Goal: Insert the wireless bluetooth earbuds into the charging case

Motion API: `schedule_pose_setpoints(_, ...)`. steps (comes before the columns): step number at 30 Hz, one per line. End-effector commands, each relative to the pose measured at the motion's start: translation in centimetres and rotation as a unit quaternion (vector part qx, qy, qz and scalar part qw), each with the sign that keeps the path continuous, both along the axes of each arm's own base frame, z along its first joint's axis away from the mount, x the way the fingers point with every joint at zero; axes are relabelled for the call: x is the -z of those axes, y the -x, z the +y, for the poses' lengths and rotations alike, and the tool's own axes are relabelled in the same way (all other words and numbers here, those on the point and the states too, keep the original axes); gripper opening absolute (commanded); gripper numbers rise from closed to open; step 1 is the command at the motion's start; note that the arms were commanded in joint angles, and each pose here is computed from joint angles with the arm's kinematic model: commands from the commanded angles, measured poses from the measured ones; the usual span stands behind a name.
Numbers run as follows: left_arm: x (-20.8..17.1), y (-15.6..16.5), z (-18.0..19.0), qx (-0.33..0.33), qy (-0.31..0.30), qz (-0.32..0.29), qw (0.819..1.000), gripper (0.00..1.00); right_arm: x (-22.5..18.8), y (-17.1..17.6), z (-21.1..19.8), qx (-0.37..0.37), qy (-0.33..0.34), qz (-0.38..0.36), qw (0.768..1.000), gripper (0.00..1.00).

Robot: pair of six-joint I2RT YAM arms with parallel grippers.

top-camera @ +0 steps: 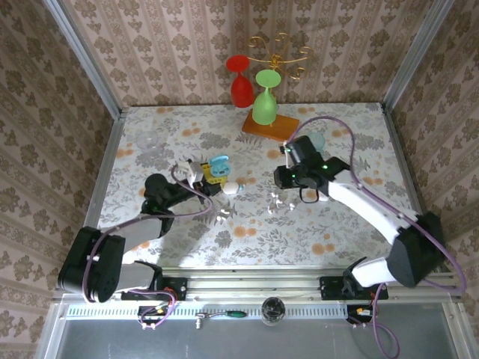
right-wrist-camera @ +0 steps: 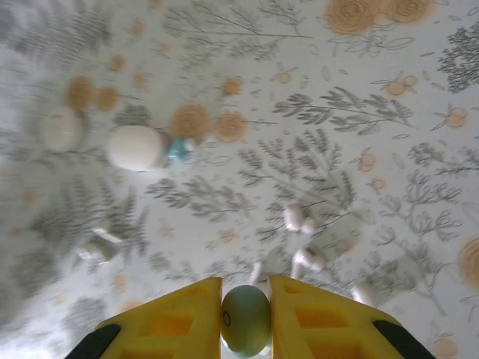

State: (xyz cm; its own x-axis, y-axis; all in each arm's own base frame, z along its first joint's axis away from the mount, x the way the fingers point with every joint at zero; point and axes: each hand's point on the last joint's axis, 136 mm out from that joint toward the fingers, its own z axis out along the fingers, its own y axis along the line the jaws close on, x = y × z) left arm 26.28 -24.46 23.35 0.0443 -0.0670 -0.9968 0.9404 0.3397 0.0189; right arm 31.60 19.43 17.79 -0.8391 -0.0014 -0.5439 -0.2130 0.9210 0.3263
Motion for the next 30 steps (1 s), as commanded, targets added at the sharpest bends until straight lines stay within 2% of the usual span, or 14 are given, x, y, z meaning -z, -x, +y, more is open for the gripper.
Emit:
schedule_pose_setpoints(1,-1.8,0.6,-1.5,0.037,0.01,-0.044,0.998,0.34,-3.7,2.0,1.7,-0.037,-0.114,-0.001,0.993,0.23)
schedule_pose_setpoints(7,-1.5,0.0,-3.0,0.056,0.012,-0.044,0.997,0.34,-8.6,4.2,2.9,-0.085,-0.186,-0.028,0.978,0.23)
schedule_pose_setpoints(12,-1.5,1.1,-4.9,0.096,0.015,-0.051,0.994,0.34,-11.6,5.4,5.1,-0.144,-0.227,-0.055,0.962,0.23)
schedule_pose_setpoints(19,-1.6,2.3,-6.1,0.125,0.014,-0.06,0.99,0.34,-12.5,5.6,8.6,-0.201,-0.218,-0.067,0.953,0.23)
schedule_pose_setpoints(30,-2.4,3.9,-6.8,0.16,0.019,-0.064,0.985,0.34,-12.1,4.2,10.0,-0.211,-0.215,-0.072,0.951,0.22)
